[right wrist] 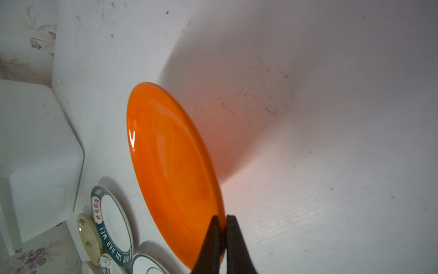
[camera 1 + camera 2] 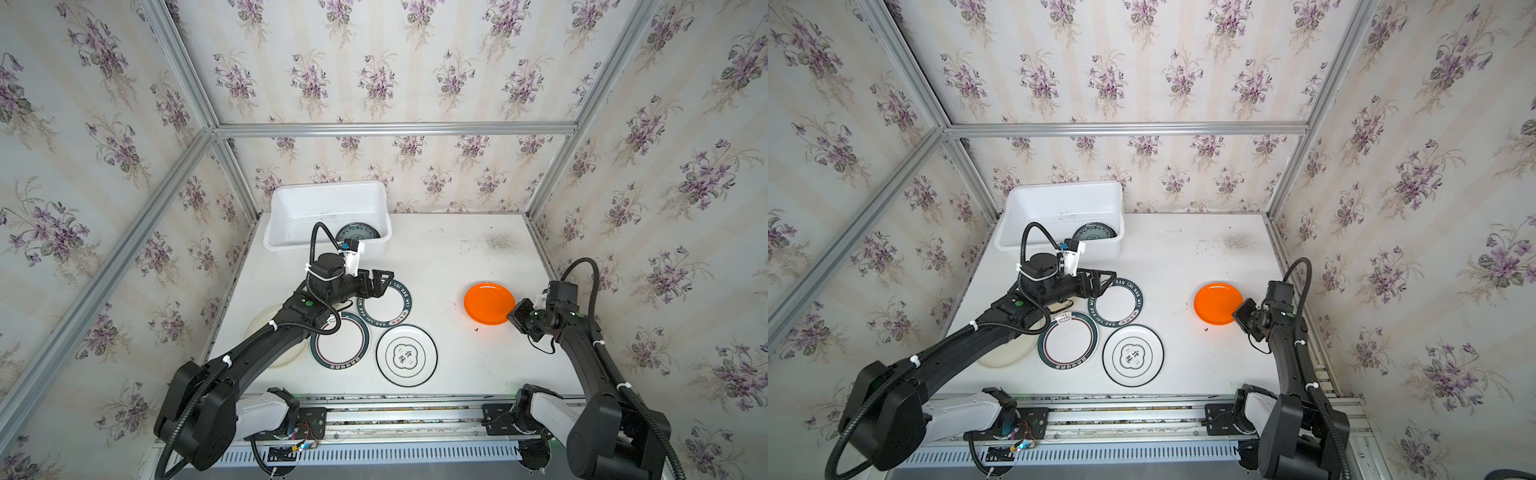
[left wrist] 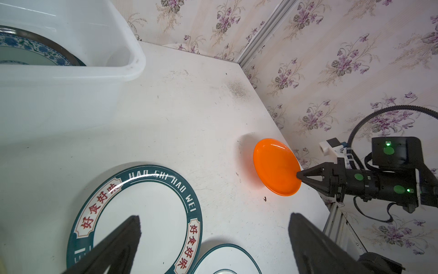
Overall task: Place the plates into the plastic bin on the countertop
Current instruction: Pick up the plate from the middle-right of the table, then place the plate in the plastic bin.
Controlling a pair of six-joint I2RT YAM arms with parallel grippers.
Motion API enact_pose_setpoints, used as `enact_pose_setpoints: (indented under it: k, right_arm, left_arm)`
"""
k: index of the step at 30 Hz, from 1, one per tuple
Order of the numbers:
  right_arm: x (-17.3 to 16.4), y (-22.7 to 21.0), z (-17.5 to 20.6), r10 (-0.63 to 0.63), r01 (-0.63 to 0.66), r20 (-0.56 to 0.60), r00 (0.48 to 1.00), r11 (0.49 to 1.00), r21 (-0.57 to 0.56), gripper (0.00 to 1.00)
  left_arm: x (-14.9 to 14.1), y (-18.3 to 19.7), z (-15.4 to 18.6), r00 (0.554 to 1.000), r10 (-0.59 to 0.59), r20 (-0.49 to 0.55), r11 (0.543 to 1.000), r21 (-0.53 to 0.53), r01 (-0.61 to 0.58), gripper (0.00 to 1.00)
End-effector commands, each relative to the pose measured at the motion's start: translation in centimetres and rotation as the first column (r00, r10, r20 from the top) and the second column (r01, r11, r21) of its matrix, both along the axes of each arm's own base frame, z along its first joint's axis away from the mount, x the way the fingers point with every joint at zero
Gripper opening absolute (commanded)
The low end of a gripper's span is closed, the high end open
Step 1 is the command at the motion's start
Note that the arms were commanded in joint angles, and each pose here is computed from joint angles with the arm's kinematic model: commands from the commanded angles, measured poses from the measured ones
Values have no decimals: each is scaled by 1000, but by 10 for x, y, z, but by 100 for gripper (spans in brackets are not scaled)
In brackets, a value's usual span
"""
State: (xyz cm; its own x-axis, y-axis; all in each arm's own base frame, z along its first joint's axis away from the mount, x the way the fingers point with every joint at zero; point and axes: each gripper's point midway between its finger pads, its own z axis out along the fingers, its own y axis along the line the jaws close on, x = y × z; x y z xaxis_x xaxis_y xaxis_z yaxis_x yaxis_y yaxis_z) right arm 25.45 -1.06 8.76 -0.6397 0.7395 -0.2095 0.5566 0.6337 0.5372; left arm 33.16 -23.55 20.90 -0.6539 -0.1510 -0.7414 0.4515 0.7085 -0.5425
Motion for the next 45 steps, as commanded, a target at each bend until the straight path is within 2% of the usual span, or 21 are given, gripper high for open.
enact_pose_setpoints:
  k: [1,9,13,17,18,21,23,27,37,42,45]
  right_arm:
    - [14,11,13,-2,-4,74,997,997,74,0]
    - [34,32,31,46,-74,180,983,985,153,0]
    - [49,52,38,79,-134,220,972,959,248,0]
    - [60,72,49,121,-189,262,958,948,256,0]
    - [63,78,52,134,-207,276,952,944,257,0]
    - [70,94,60,158,-247,294,943,923,296,0]
    - [73,102,67,166,-267,307,937,908,324,0]
    - [75,114,77,200,-304,324,925,900,313,0]
    - [72,141,87,266,-371,347,899,885,282,0]
    - [69,153,90,289,-398,356,889,872,285,0]
    - [68,156,95,297,-409,371,880,870,274,0]
  left_arm:
    - [1,-13,-2,997,-49,-55,998,-47,46,100]
    - [4,-27,-14,990,-80,-118,995,-61,73,100]
    - [5,-35,-12,990,-85,-115,995,-62,79,100]
    - [9,-46,-10,988,-100,-115,994,-64,93,99]
    - [10,-50,-10,987,-105,-119,993,-66,98,97]
    - [12,-63,-4,988,-127,-93,991,-60,122,80]
    - [14,-70,-1,989,-127,-79,991,-51,124,78]
    - [23,-83,-4,985,-139,-103,989,-68,132,77]
    - [34,-100,0,982,-160,-101,985,-88,151,65]
    - [35,-105,-4,980,-165,-113,984,-89,156,56]
    - [37,-106,-6,979,-164,-119,984,-88,154,46]
